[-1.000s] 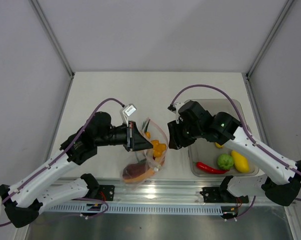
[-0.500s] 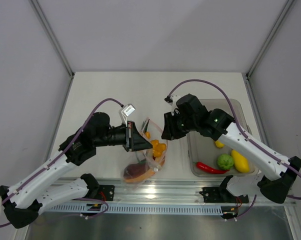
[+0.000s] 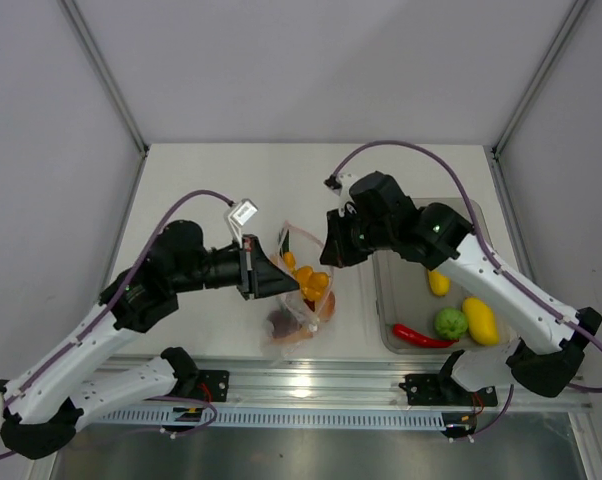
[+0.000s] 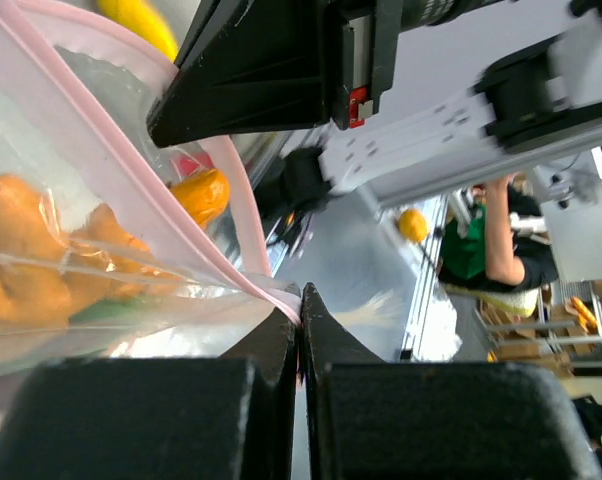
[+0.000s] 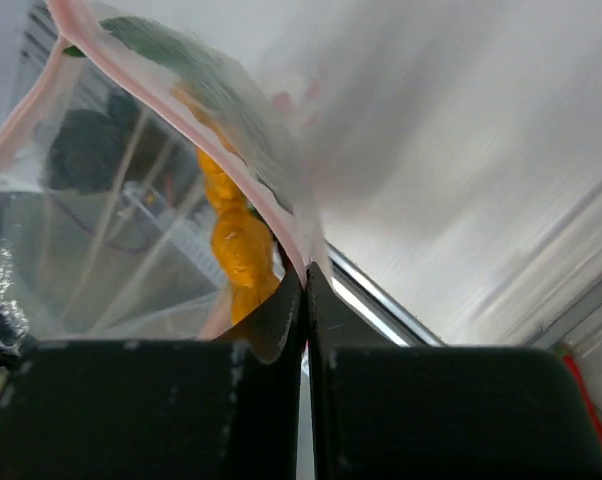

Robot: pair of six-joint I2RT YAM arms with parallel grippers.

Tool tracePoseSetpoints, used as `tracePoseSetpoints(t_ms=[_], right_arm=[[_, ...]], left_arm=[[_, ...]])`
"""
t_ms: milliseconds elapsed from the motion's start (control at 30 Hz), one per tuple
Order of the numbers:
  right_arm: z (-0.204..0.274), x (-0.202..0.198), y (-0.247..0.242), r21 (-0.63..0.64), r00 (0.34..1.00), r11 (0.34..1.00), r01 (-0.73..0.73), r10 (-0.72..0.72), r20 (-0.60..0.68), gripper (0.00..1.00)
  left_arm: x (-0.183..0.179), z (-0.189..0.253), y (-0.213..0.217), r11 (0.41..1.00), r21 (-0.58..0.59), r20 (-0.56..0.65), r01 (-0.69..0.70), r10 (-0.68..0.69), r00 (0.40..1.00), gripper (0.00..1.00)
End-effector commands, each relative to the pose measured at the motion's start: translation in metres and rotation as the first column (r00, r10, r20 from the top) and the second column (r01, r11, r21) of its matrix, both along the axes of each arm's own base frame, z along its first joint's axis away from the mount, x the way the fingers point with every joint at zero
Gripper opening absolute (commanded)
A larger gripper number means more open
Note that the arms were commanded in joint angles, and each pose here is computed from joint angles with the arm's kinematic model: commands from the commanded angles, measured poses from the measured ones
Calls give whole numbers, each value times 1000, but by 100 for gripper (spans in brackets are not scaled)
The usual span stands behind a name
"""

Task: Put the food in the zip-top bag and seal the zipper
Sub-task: Place the fake vegetable in the zipper food storage bag, then pick up the fake fruit from the bin.

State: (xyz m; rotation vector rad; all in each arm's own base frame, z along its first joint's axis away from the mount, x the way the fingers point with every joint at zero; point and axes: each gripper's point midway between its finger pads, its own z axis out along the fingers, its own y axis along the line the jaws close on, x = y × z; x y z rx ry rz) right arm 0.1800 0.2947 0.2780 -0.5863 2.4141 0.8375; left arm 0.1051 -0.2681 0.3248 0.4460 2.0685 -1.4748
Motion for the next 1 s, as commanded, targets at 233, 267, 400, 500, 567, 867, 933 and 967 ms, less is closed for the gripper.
tracePoseSetpoints(t_ms=[233,267,400,500,567,867,933,967], right_arm=[[38,-14,24,121,998,991,-57,54,28,0],[30,-11,27,120,998,991,-56,53,24,0],[-4,3,24,36,1000,999,-9,10,-4,0],[29,7,21,26,998,1000,3,-5,66,0],[71,-3,22,86,993,996,-17,7,115,0],[69,-8,39,227,998,972,-57,51,34,0],[53,0,39,193,998,980,-51,57,-23,0],[39,5,28,92,999,996,-1,5,-41,0]], left_arm=[[-6,40,33,986,-106,72,-131,139,988,1],[-1,17,29,988,-66,40,-139,142,989,1],[19,-29,27,983,8,-86,-182,182,980,1],[17,6,35,982,-43,-61,-186,183,981,1],[5,48,40,980,-119,-1,-157,158,987,1],[11,30,40,978,-110,-51,-177,173,984,1],[15,7,37,985,-53,-159,-162,152,975,1],[1,14,32,993,-85,-180,-86,70,981,1]])
